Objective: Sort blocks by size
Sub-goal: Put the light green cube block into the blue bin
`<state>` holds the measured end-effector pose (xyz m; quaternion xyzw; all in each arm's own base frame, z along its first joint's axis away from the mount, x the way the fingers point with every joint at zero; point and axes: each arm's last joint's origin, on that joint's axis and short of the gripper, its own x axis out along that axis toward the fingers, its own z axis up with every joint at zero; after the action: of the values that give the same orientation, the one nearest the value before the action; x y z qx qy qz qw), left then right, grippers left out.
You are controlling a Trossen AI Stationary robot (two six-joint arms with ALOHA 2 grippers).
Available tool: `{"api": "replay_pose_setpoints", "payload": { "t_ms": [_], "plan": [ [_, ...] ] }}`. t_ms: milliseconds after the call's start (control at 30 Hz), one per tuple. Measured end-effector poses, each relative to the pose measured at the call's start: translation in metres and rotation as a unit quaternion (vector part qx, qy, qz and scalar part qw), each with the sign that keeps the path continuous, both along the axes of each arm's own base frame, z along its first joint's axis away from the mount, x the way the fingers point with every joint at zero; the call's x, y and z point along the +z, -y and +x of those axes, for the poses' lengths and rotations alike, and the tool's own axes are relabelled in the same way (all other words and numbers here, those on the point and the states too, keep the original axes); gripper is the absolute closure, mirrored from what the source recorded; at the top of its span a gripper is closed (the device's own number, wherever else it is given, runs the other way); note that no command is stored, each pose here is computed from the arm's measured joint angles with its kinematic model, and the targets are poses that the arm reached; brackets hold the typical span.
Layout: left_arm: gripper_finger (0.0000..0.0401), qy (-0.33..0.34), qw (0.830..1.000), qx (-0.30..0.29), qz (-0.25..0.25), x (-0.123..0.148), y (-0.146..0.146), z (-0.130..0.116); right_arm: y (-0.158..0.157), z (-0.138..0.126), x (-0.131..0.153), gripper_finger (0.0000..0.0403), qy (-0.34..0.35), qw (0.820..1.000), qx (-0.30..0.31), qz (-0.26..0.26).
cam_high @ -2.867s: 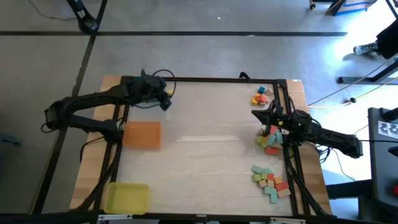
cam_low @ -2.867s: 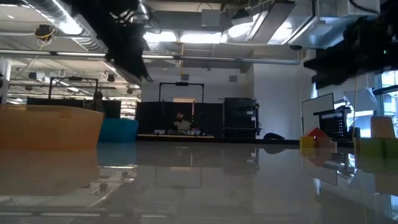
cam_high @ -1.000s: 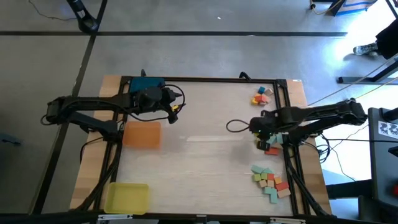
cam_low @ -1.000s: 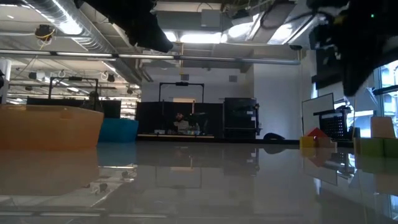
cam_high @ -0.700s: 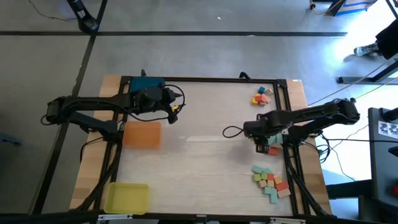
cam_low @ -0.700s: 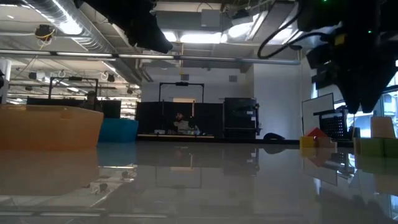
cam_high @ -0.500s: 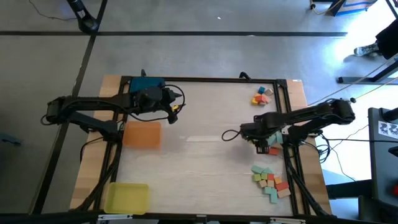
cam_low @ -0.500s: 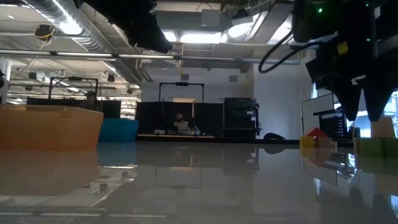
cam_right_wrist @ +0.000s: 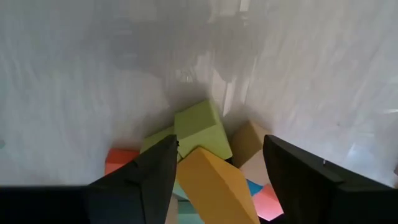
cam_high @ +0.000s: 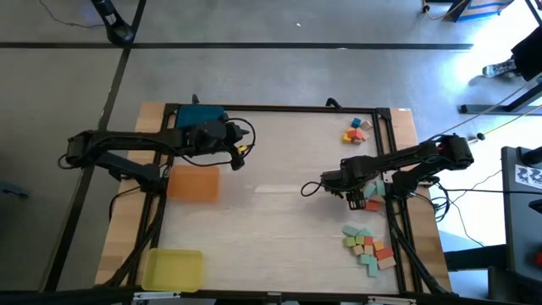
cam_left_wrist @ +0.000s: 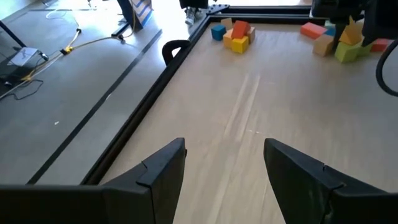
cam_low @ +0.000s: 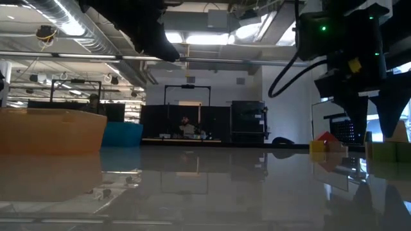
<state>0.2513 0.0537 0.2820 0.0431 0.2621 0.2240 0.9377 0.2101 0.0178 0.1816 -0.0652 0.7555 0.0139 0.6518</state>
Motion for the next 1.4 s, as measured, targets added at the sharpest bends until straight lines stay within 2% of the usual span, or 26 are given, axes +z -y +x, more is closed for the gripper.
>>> {"api": "replay_pose_setpoints", "payload": {
  "t_ms": [367,600,833,1000,1167,1400],
  "plan": [
    [0.0196,-0.002,1.0,-0.001,0.001,-0.001,0.0,0.001,-0.01,-0.005,-0.012,0.0166,0.003,0.999,0.048,0.01],
    [0.0196,-0.002,1.0,-0.002,0.003,-0.001,0.0,0.001,-0.008,-0.012,-0.023,0.0166,0.002,0.998,0.032,-0.045],
    [0.0196,-0.001,1.0,-0.002,0.003,0.0,0.0,0.001,-0.006,-0.008,-0.024,0.0166,0.026,0.995,0.048,-0.079],
    [0.0196,-0.001,1.0,-0.001,0.002,-0.001,0.0,0.001,-0.007,-0.01,-0.024,0.0166,0.019,0.998,0.012,-0.058],
    [0.0196,0.001,1.0,-0.001,0.002,0.0,0.0,0.001,-0.007,-0.012,-0.024,0.0166,0.012,0.998,-0.018,-0.059],
    [0.0196,0.001,1.0,-0.001,-0.001,-0.001,0.0,0.001,-0.007,-0.012,-0.027,0.0171,0.016,0.998,-0.022,-0.059]
  ]
}}
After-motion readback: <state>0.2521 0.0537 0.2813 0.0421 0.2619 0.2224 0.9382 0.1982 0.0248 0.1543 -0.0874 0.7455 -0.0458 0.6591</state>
